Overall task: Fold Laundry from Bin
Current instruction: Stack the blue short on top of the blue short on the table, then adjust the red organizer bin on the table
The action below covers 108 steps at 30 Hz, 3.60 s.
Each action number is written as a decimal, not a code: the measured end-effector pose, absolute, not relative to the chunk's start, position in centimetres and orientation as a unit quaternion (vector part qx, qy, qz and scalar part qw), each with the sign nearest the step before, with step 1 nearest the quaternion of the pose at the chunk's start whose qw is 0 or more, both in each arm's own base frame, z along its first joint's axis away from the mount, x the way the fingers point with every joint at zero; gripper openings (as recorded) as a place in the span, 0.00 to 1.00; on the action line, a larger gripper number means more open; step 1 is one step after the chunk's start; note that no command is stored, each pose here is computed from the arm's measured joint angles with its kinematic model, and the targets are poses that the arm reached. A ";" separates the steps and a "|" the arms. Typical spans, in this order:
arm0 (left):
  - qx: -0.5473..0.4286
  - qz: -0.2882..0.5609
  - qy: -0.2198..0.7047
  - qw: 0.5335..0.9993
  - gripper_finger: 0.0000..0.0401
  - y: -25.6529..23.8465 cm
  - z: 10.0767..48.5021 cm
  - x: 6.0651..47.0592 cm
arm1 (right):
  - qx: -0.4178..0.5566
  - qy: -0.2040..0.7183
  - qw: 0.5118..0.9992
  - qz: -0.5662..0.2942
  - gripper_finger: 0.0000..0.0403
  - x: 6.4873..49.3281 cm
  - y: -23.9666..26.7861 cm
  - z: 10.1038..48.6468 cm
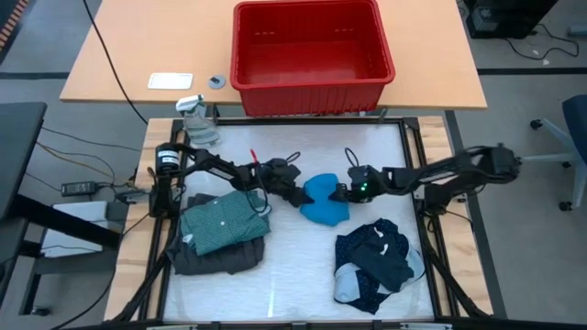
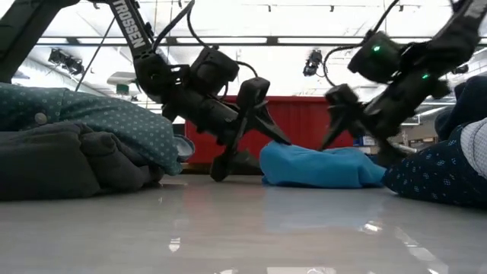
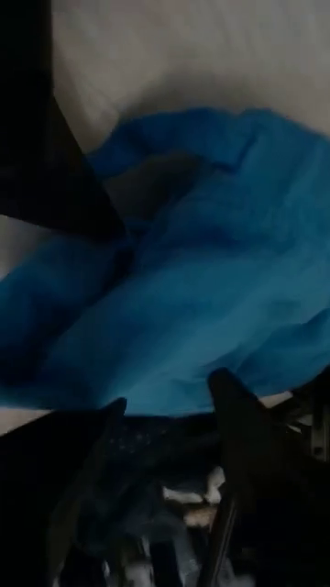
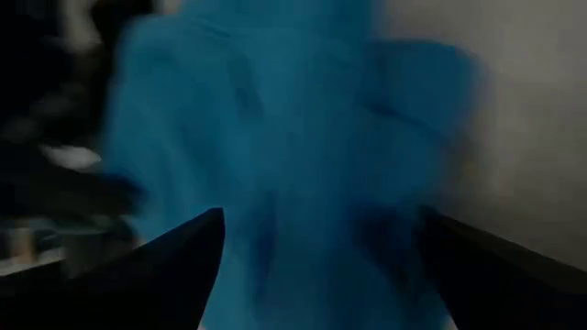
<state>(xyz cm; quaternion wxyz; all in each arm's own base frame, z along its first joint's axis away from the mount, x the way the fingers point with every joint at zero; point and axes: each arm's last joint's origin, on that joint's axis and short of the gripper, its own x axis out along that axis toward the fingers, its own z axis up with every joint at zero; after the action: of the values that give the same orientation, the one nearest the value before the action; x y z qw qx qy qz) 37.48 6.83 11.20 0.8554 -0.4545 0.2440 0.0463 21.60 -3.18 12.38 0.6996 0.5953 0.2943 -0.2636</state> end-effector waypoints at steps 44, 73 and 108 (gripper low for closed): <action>-0.270 -0.235 0.141 0.923 0.04 -8.8 24.3 52.8 | 0.489 0.537 0.684 0.071 0.06 15.8 7.8 27.1; -0.260 -0.151 0.343 0.890 0.52 -8.5 21.6 53.7 | 0.507 0.526 0.683 0.012 0.49 12.0 12.6 21.9; 0.010 0.179 0.398 0.900 0.57 25.8 36.5 37.8 | 0.001 0.278 0.914 -0.296 0.49 13.0 -0.1 32.5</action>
<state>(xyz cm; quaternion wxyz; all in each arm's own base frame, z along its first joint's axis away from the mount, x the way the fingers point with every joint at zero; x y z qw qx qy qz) 37.84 25.80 36.49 0.8999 0.0099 0.3978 0.1786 13.00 -0.08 32.47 0.9136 0.0013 0.2782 -0.2964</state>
